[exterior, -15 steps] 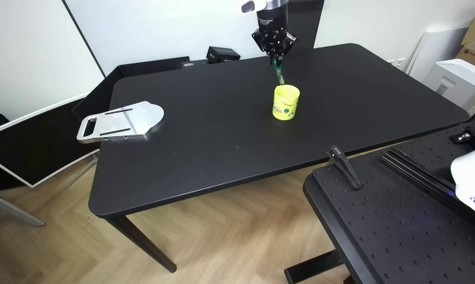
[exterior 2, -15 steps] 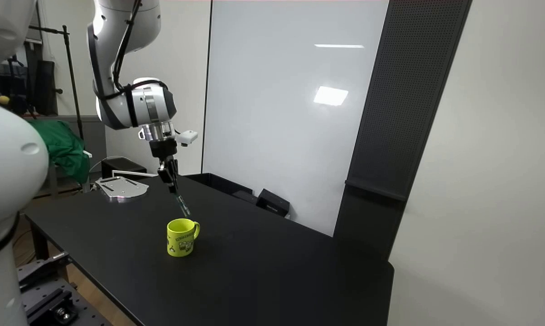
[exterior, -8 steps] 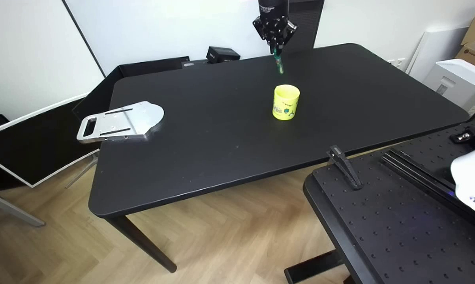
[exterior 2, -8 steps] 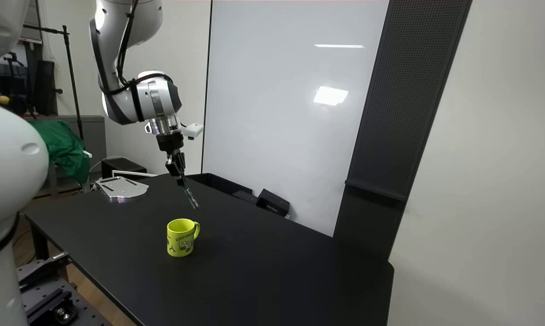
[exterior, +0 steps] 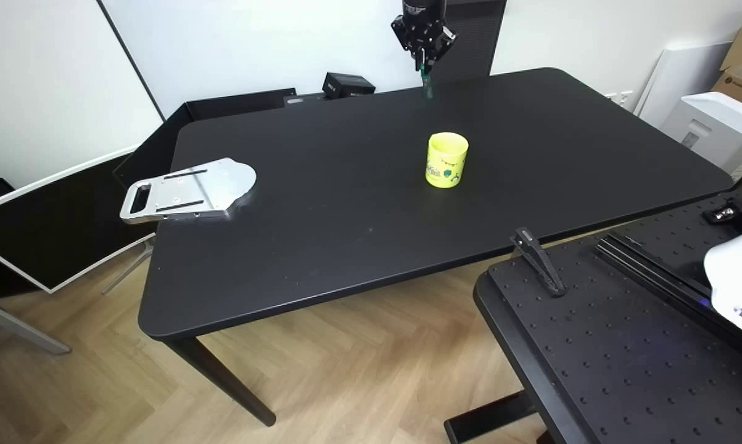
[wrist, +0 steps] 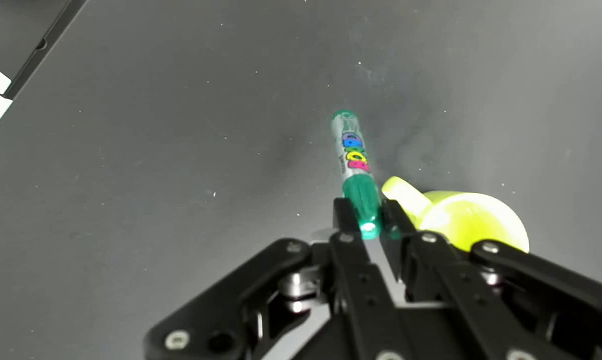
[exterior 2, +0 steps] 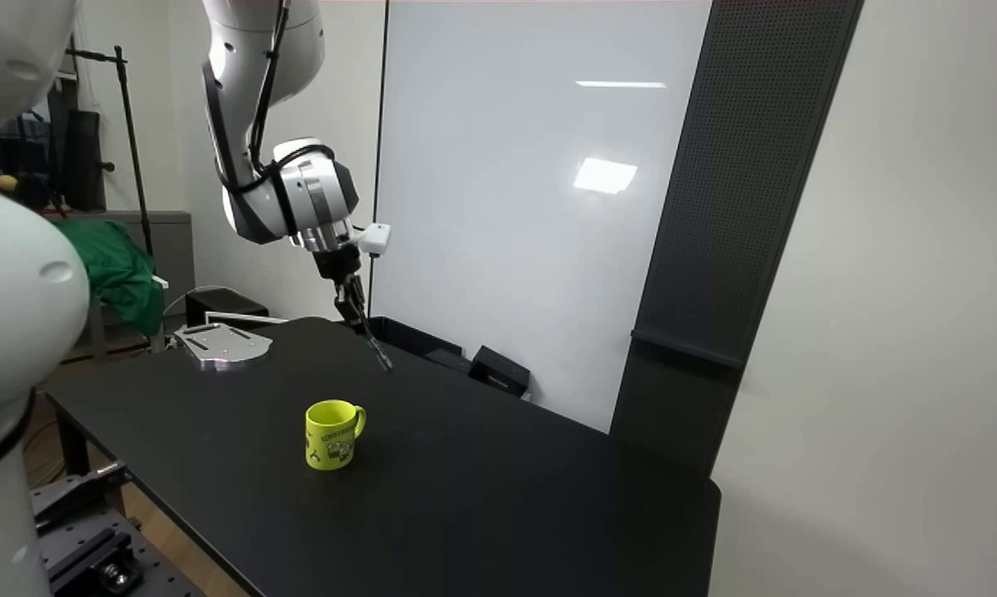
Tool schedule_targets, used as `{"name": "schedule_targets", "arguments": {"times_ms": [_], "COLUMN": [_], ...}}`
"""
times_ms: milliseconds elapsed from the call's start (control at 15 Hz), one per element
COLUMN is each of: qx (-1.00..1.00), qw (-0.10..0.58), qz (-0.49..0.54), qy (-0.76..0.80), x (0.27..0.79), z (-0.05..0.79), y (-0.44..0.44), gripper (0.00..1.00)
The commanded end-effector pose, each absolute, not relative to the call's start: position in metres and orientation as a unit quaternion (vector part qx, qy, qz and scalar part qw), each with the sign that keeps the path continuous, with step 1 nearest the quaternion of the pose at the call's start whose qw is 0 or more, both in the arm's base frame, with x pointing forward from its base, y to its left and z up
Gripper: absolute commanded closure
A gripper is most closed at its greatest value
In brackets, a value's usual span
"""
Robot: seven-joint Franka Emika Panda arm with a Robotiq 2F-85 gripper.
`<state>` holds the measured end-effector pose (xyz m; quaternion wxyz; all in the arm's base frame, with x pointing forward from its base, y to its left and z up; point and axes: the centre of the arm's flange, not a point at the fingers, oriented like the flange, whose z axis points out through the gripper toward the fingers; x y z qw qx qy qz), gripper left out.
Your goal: Remove the marker from the mug, put it on the table, put it back in the mug, and then put it back on the table
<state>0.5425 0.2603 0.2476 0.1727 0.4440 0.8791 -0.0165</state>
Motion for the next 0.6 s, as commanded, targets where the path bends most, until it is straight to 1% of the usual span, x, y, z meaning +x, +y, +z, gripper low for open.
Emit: {"name": "schedule_targets", "arguments": {"times_ms": [0,133,200,267,533], "qx": [0.457,0.460,0.450,0.450,0.449], "qw": [0.187,0.179,0.173,0.170,0.168], "qz": [-0.006,-0.012,-0.013,-0.014,-0.015], "qy": [0.870,0.870,0.876,0.877,0.878], "x": [0.574,0.585,0.565,0.567,0.566], "z": [0.229,0.220,0.228,0.223,0.220], "y": [0.268,0.270,0.260,0.261,0.261], "gripper": [0.95,0.95,0.95,0.82,0.82]}}
